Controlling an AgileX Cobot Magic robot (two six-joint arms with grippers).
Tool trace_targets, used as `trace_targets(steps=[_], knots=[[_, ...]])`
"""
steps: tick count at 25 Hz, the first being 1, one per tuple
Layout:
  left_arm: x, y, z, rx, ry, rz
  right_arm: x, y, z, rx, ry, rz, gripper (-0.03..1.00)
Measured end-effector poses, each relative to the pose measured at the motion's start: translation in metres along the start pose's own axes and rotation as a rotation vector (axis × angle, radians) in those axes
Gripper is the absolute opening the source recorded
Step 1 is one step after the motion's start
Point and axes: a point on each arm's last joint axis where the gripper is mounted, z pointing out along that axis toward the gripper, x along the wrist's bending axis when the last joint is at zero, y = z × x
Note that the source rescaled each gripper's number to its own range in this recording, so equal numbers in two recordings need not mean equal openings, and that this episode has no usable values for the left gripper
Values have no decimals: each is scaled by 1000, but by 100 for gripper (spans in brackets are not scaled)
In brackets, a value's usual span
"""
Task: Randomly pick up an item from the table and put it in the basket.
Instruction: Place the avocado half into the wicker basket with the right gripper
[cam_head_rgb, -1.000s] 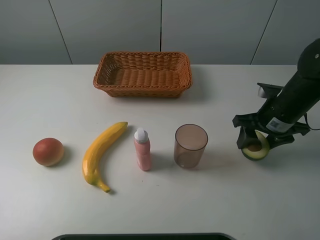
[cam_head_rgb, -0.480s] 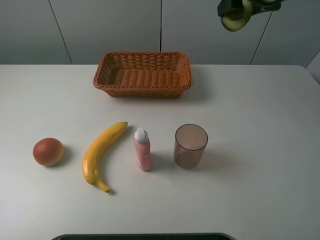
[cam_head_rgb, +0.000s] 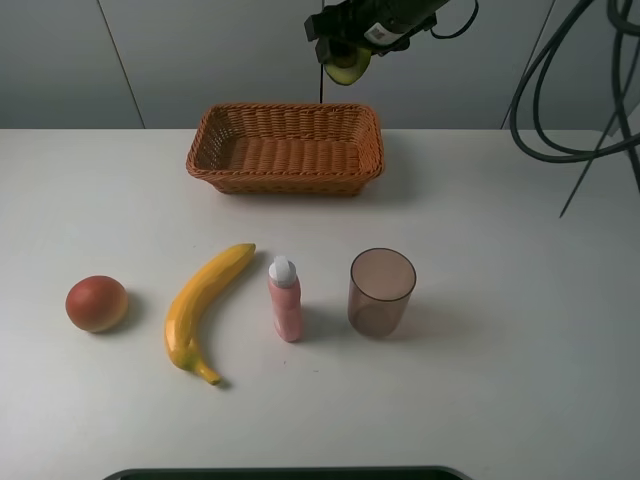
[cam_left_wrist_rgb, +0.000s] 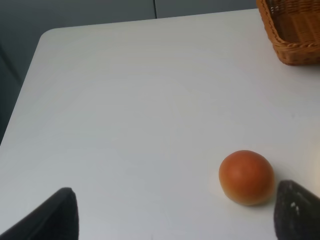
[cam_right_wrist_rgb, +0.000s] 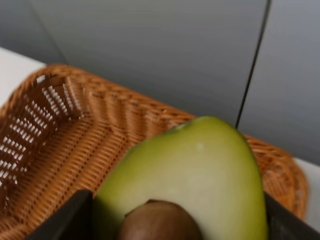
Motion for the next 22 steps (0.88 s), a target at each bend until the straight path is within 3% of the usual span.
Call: trace_targets(steps=[8,17,18,19,20,21,22], knots=[[0,0,0,0,0,0,-3,-52,71,193,5,10,1],[0,0,0,0,0,0,-3,-56,76,206,12,19,1],[0,0,0,0,0,0,-3,-56,76,206,13,18,9],[0,0,0,0,0,0,-3,-55,76,204,15,20,49],[0,0,0,0,0,0,-2,-55,76,203,17,22,78],[0,0,0,0,0,0,-2,-55,76,203,19,25,90],[0,0,0,0,0,0,-2,-55,76,203,20,24,95]])
